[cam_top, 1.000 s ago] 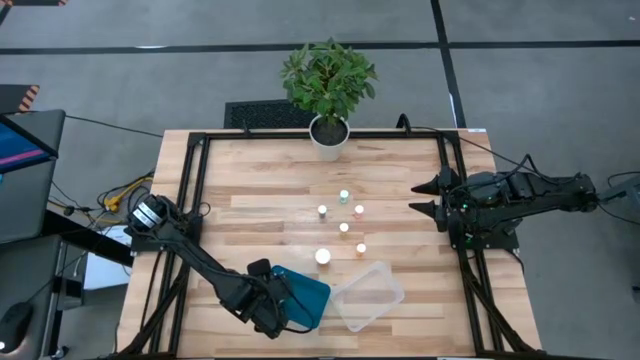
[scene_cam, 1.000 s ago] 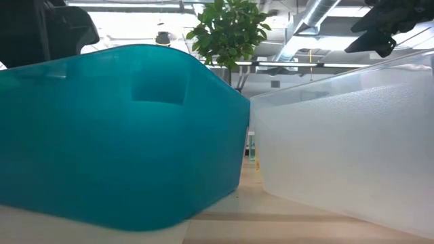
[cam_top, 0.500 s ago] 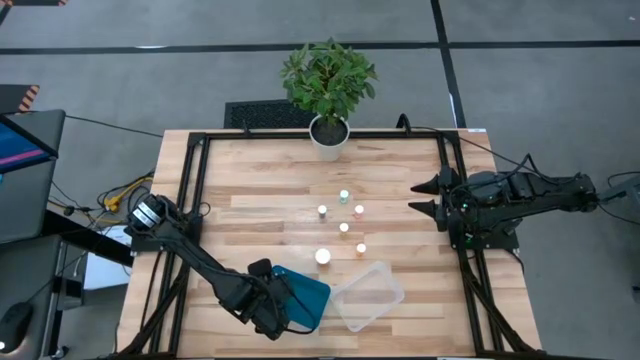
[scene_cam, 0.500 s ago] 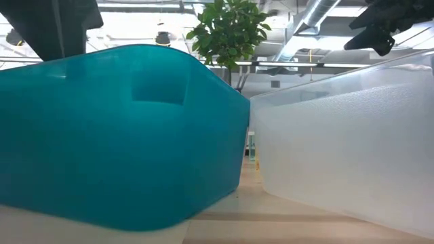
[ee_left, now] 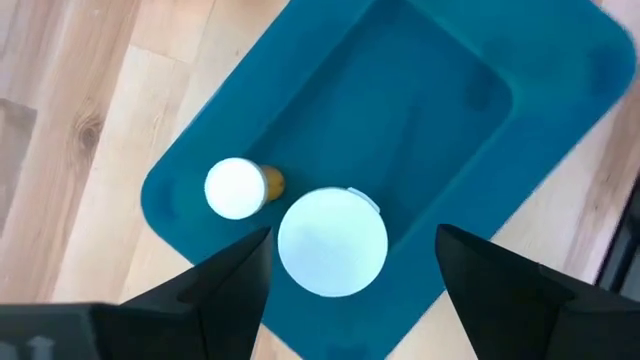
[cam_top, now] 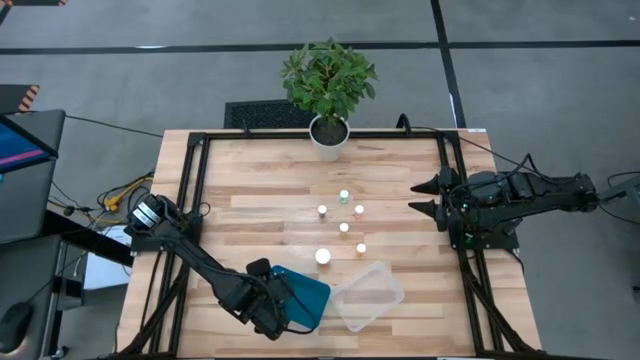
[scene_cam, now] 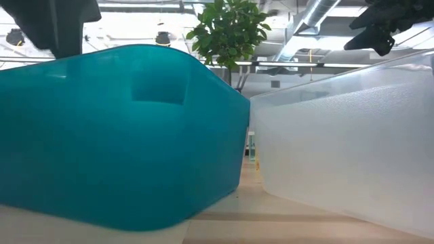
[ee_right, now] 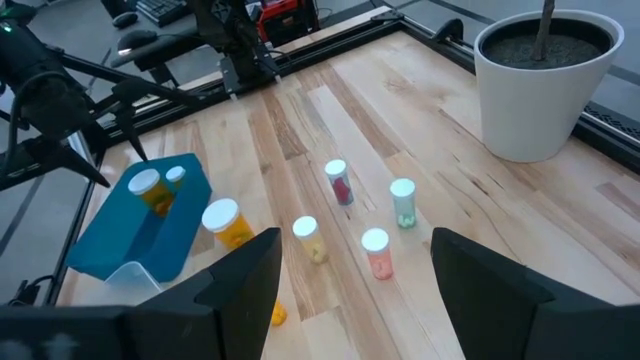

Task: Pick and place medicine bottles into bin by pill shape (circle, oval)
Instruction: Put the large orange pill bottle into the blue bin

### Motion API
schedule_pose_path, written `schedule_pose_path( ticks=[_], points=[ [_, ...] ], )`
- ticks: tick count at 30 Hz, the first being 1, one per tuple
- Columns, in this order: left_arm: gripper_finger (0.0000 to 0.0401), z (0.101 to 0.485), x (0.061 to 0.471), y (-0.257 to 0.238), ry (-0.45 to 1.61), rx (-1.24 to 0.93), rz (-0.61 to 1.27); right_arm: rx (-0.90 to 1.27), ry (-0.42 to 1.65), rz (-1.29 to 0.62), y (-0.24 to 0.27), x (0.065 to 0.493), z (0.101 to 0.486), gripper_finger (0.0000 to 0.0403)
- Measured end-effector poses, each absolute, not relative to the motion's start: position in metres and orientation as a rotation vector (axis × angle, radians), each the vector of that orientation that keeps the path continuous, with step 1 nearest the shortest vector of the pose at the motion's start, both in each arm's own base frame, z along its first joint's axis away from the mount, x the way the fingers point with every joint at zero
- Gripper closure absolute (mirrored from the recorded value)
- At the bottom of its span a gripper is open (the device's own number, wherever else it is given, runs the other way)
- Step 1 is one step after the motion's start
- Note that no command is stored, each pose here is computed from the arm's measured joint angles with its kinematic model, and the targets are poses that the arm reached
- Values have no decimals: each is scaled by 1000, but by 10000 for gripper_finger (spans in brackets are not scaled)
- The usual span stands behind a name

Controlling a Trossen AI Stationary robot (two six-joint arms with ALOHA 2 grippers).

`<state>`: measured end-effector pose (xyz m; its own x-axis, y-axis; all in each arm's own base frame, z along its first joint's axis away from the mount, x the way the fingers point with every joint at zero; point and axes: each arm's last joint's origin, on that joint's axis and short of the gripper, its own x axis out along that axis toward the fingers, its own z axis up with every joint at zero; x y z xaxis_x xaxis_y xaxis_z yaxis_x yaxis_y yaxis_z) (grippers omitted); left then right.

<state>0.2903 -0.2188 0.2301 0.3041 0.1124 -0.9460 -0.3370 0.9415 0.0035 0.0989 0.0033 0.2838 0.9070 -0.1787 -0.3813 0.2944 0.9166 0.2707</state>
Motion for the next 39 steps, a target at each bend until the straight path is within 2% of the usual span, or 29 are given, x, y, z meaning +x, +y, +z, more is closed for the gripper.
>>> schedule_pose_path(
  ticks=[9, 15, 19, 29, 39],
  points=[
    [129, 262, 290, -217, 1227, -171, 340, 330, 359, -249, 3, 99, 284, 132],
    [125, 306, 301, -199, 1098, -166, 443, 329, 359, -249, 3, 99, 284, 132],
    [119, 321, 322, -172, 1023, -135, 478, 322, 360, -248, 3, 99, 284, 132],
    [117, 303, 382, -104, 899, -119, 374, 322, 360, -248, 3, 99, 284, 132],
    [117, 280, 391, -96, 901, -98, 262, 322, 359, -249, 3, 99, 284, 132]
  ],
)
